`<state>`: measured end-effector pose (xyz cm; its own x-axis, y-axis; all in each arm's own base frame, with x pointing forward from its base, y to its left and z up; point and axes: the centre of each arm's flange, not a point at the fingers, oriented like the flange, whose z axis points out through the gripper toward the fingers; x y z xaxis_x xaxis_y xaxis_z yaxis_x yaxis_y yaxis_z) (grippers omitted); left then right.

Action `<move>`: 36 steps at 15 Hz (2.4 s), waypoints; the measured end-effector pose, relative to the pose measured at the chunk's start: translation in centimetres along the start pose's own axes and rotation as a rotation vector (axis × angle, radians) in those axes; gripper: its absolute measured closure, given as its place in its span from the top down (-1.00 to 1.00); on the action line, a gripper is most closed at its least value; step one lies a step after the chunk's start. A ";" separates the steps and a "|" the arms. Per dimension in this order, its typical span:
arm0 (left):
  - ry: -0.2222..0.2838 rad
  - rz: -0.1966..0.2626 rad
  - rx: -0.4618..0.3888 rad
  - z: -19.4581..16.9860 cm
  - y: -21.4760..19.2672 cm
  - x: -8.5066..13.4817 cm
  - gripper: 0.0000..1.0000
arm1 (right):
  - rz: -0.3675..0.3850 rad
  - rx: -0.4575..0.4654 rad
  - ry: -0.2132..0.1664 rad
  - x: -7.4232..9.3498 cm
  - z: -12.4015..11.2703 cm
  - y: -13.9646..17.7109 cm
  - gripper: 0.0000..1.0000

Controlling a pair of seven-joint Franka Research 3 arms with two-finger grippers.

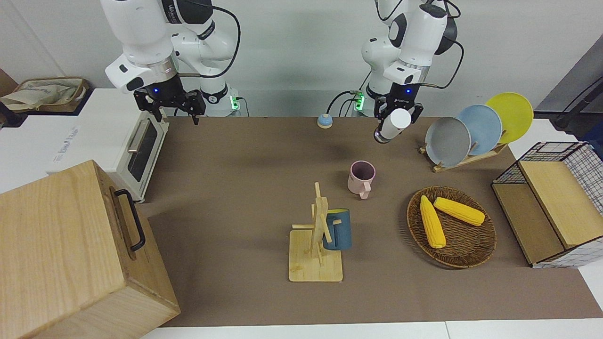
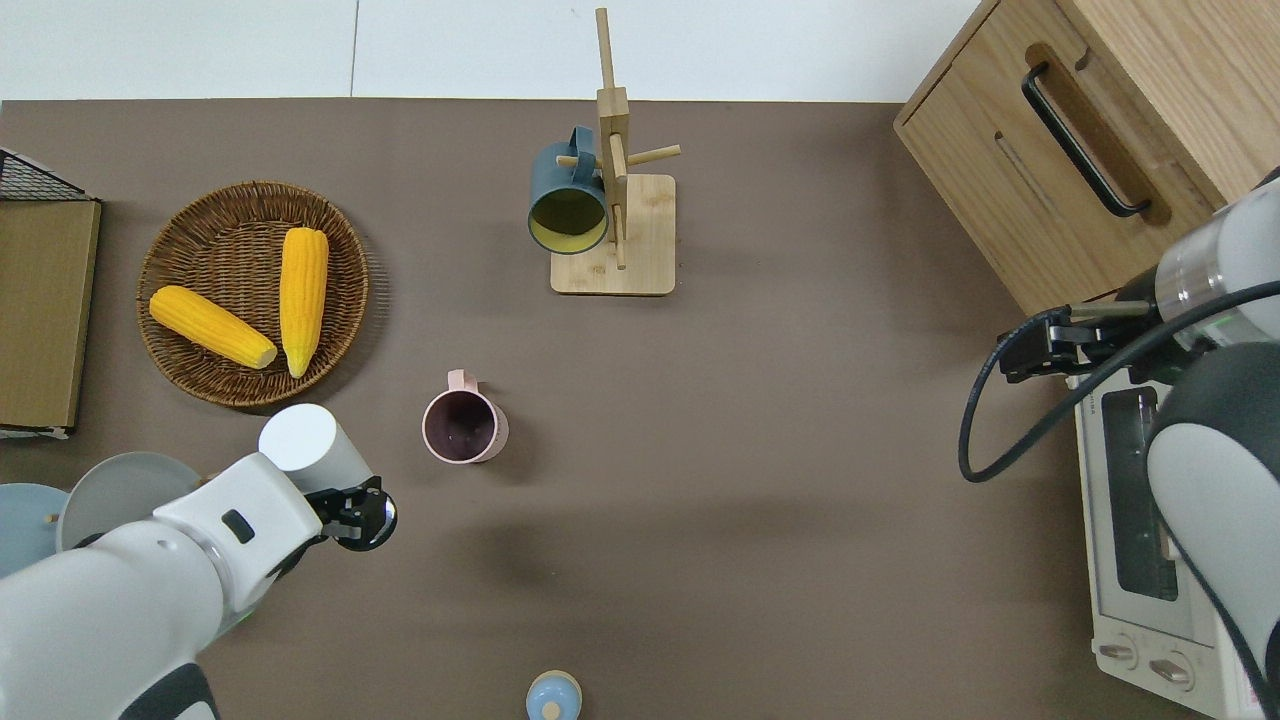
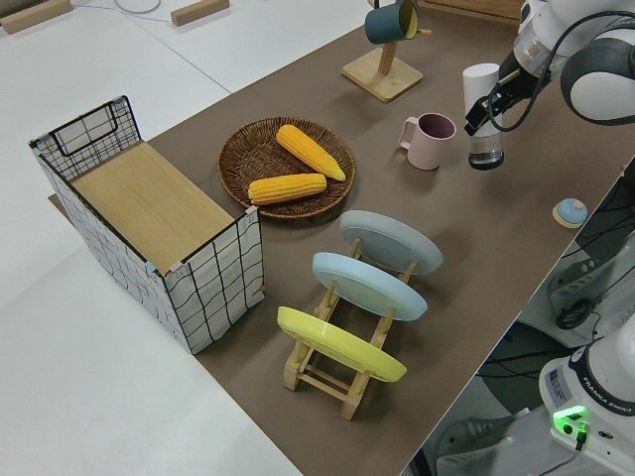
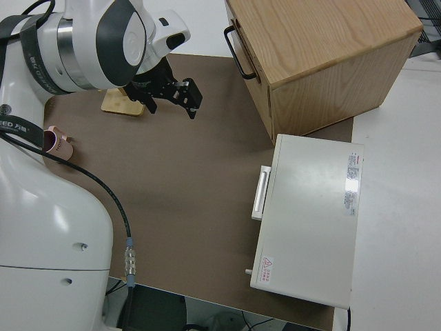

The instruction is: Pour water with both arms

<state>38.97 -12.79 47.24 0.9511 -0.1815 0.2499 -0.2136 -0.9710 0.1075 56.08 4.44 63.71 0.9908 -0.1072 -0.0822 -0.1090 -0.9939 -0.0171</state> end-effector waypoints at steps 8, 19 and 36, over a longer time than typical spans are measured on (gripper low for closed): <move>-0.058 0.040 -0.032 6.7 2.9 -0.2 0.27 | -0.011 0.002 0.000 -0.1 0.0 -0.6 0.99; -0.152 0.020 -0.041 8.1 1.2 1.3 0.27 | -0.011 0.003 0.000 -0.1 0.0 -0.6 0.99; -0.470 0.044 -0.018 8.5 2.0 6.4 0.27 | -0.011 0.003 0.000 -0.1 0.0 -0.6 0.98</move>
<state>46.52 -17.21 40.91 0.9383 -0.2769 -0.2073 -0.2555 -0.9588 0.1240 56.02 5.05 63.77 0.9920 -0.0962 -0.0816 -0.0982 -0.9950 -0.0207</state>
